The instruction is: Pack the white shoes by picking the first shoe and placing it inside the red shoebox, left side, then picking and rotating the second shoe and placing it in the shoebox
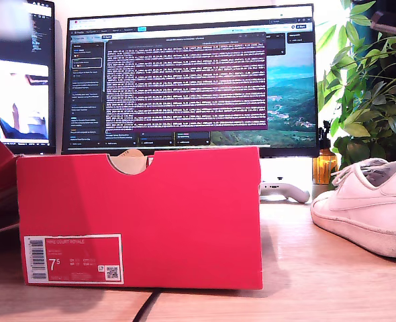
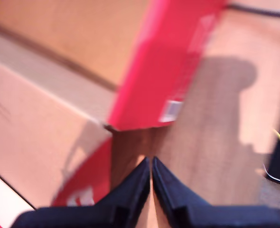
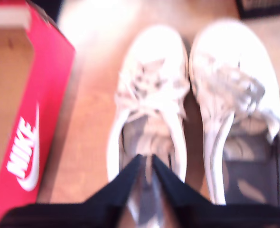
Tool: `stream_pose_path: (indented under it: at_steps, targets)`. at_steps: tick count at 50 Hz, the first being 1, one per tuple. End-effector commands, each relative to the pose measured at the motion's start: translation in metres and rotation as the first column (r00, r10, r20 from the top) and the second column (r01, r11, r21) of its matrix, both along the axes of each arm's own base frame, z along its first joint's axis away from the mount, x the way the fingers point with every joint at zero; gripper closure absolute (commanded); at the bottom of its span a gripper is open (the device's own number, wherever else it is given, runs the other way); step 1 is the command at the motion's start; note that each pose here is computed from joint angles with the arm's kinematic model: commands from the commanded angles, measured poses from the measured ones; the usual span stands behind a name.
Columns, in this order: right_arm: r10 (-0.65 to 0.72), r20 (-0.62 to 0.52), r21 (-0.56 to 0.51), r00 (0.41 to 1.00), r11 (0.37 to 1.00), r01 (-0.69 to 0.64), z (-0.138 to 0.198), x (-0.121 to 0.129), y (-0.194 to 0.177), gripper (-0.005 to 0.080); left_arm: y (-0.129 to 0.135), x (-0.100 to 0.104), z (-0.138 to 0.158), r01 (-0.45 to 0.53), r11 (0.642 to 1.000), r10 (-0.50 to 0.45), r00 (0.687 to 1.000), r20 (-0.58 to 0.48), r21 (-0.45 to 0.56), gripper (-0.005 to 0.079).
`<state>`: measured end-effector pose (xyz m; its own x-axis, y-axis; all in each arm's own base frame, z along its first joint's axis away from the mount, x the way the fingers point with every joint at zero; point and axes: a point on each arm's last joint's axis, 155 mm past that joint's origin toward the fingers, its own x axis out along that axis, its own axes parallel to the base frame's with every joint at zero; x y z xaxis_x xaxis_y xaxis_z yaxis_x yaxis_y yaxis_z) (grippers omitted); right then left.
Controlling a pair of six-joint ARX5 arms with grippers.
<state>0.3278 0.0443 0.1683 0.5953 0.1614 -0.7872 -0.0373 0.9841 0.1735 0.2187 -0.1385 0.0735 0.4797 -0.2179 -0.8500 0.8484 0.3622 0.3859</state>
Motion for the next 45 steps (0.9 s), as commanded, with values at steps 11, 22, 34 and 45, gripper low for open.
stream_pose_path:
  at_steps: [11, 22, 34, 45]
  targets:
    - [0.098, -0.122, -0.025, 0.988, 0.995, -0.101, -0.025, -0.005, 0.019, 0.0500, -0.009, 0.012, -0.015, -0.006, 1.000, 0.006, 1.000, -0.015, 0.009, 0.0762]
    - [0.176, -0.195, -0.027, 0.965, 0.982, -0.185, -0.048, -0.009, 0.045, 0.0477, -0.013, 0.016, -0.013, -0.003, 1.000, 0.003, 1.000, -0.001, -0.008, 0.0762]
    - [0.192, -0.307, -0.049, 0.932, 0.975, -0.217, -0.086, -0.010, 0.051, 0.0464, -0.013, 0.015, -0.014, -0.002, 1.000, 0.002, 1.000, -0.006, -0.007, 0.0762]
    - [0.193, -0.390, -0.068, 0.900, 0.969, -0.237, -0.119, -0.009, 0.049, 0.0467, -0.012, 0.013, -0.015, -0.002, 1.000, 0.002, 1.000, -0.013, -0.002, 0.0762]
